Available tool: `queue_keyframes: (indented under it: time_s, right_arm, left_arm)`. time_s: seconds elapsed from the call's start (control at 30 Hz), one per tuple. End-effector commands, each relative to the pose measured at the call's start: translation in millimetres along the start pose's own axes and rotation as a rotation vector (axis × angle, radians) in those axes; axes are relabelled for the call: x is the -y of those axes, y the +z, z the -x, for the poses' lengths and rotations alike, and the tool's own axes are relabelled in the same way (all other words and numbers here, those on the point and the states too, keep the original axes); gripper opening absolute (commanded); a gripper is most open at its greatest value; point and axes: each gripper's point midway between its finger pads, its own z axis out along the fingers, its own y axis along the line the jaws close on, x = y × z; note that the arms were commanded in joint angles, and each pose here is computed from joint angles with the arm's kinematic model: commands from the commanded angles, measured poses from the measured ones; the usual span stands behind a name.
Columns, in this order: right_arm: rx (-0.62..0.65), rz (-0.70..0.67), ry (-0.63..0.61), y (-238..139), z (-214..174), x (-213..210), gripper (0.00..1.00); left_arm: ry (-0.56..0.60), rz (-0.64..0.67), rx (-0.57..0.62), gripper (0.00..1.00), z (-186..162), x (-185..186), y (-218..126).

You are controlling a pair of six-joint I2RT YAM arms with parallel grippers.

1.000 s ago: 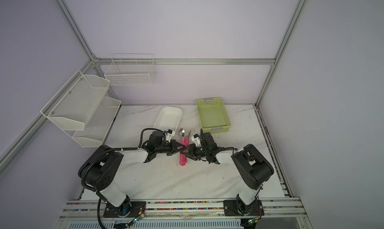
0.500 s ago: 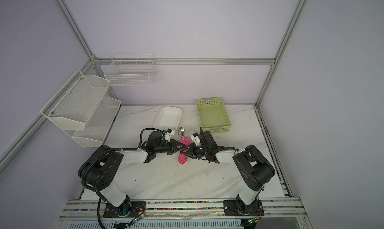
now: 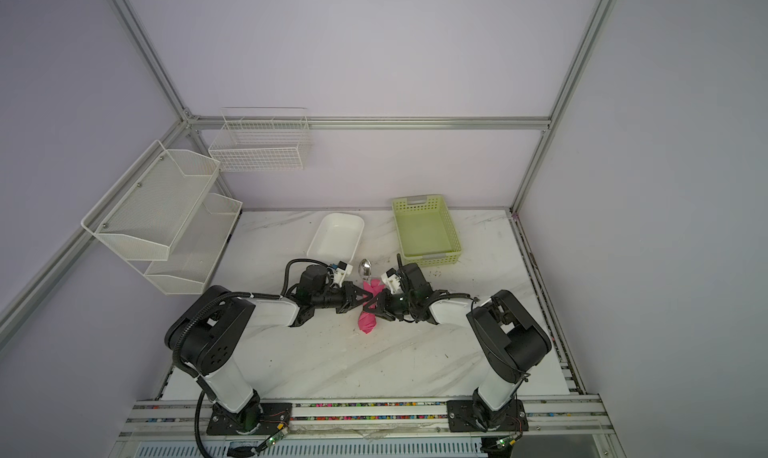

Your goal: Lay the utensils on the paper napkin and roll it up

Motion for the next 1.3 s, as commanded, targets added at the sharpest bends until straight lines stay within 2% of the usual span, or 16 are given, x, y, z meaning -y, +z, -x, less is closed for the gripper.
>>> queue_keyframes:
  time_s: [0.0, 0.1, 0.23, 0.53, 0.8, 0.83, 0.9, 0.97, 1.07, 1.27]
  right_arm:
    - [0.007, -0.023, -0.079, -1, 4, -4, 0.0]
    - [-0.01, -0.035, -0.087, 3, 1, -1, 0.0]
    - [-0.03, -0.047, -0.096, 8, -3, 2, 0.0]
    - [-0.06, -0.062, -0.098, 17, -10, 8, 0.0]
    - [-0.061, -0.158, -0.06, 17, -12, 29, 0.0]
    - [-0.063, -0.163, -0.057, 16, -13, 30, 0.01]
    - [-0.071, -0.176, -0.044, 17, -15, 34, 0.12]
    - [-0.073, -0.197, -0.033, 16, -17, 39, 0.16]
    - [-0.075, -0.201, -0.03, 12, -19, 37, 0.28]
    - [-0.021, -0.219, -0.018, -4, -8, 31, 0.38]
  left_arm:
    - [-0.028, 0.039, -0.049, 0.21, -17, -24, 0]
    - [-0.039, 0.038, -0.069, 0.32, -20, -28, 3]
    - [-0.055, 0.042, -0.084, 0.4, -22, -33, 6]
    - [-0.105, 0.019, -0.112, 0.42, -27, -43, 16]
    - [-0.149, 0.083, -0.097, 0.41, -34, -61, 12]
    - [-0.157, 0.102, -0.1, 0.41, -35, -64, 11]
    - [-0.18, 0.167, -0.106, 0.39, -38, -76, 9]
    - [-0.194, 0.235, -0.113, 0.38, -41, -88, 7]
    - [-0.196, 0.31, -0.133, 0.37, -45, -98, 3]
    - [-0.195, 0.392, -0.154, 0.37, -47, -108, -3]
